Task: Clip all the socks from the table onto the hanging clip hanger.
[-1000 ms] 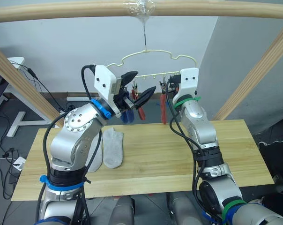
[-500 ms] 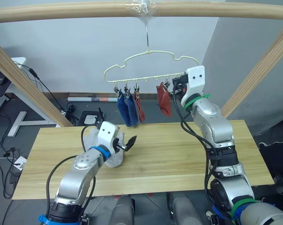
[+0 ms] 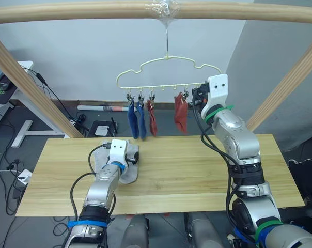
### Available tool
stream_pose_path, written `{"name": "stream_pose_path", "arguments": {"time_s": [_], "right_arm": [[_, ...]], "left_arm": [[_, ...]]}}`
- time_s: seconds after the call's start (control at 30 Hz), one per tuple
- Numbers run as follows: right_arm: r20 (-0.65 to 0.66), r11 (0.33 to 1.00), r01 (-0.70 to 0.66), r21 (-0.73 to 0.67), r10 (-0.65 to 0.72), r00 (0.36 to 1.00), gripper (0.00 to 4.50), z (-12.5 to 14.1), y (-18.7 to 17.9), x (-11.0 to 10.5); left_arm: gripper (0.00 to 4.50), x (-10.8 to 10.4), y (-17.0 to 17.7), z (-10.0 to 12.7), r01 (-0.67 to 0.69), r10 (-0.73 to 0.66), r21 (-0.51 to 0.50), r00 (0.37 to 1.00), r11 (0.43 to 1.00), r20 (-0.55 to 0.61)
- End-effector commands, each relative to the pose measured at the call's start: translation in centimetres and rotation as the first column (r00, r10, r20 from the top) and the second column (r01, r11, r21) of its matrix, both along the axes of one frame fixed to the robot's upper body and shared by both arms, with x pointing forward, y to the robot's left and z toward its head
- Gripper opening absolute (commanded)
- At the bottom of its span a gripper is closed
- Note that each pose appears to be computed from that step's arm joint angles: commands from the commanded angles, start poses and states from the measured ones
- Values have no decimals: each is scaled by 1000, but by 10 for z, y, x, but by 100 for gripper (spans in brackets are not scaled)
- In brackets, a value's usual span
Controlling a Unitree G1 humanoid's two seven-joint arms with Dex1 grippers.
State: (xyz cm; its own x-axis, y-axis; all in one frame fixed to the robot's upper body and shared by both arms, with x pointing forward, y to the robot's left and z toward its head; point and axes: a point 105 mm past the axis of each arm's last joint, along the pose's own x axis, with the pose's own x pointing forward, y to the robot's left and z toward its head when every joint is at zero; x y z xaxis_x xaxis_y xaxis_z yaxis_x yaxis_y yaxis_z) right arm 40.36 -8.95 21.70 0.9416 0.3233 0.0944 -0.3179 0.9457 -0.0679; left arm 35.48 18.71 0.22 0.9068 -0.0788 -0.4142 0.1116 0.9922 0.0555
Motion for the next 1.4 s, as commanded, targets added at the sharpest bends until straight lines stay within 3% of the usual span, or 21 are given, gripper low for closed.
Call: {"name": "stream_pose_path", "arguments": {"time_s": [0.03,0.1,0.27,0.5,0.63,0.8,0.93,1.07,1.17,1.4], "right_arm": [[8,999,30,10,-30,1000,0,3,-10,-2],[6,999,32,9,-32,999,0,2,-10,-3],[2,1000,26,3,-26,1000,0,1,-10,-4],[-5,1000,19,-24,-19,1000,0,-1,-14,-4],[-15,1000,12,-22,-12,1000,0,0,-19,-4],[-84,1000,-25,15,26,996,0,6,-34,-3],[-159,997,-56,56,64,985,0,12,-43,-3],[-351,965,-46,259,138,926,0,20,-50,-5],[-432,946,-35,321,180,884,0,20,-46,-10],[-511,918,-17,396,236,826,0,20,-38,-19]], "left_arm": [[449,-2,-1,-10,3,-5,-35,999,999,-53],[449,-5,-8,-19,42,-47,-53,994,998,-98],[307,-10,-16,-26,165,-157,71,982,984,-106],[105,-18,-26,-32,222,-211,95,971,971,-111],[2,-21,-42,-23,315,-310,107,949,943,-58],[2,-16,-70,17,443,-472,198,872,874,129],[2,-16,-90,43,507,-548,215,805,835,229],[2,-19,-138,104,599,-671,312,601,738,434],[2,-20,-154,121,605,-703,369,530,705,474],[2,-15,-181,149,571,-721,453,438,684,537]]}}
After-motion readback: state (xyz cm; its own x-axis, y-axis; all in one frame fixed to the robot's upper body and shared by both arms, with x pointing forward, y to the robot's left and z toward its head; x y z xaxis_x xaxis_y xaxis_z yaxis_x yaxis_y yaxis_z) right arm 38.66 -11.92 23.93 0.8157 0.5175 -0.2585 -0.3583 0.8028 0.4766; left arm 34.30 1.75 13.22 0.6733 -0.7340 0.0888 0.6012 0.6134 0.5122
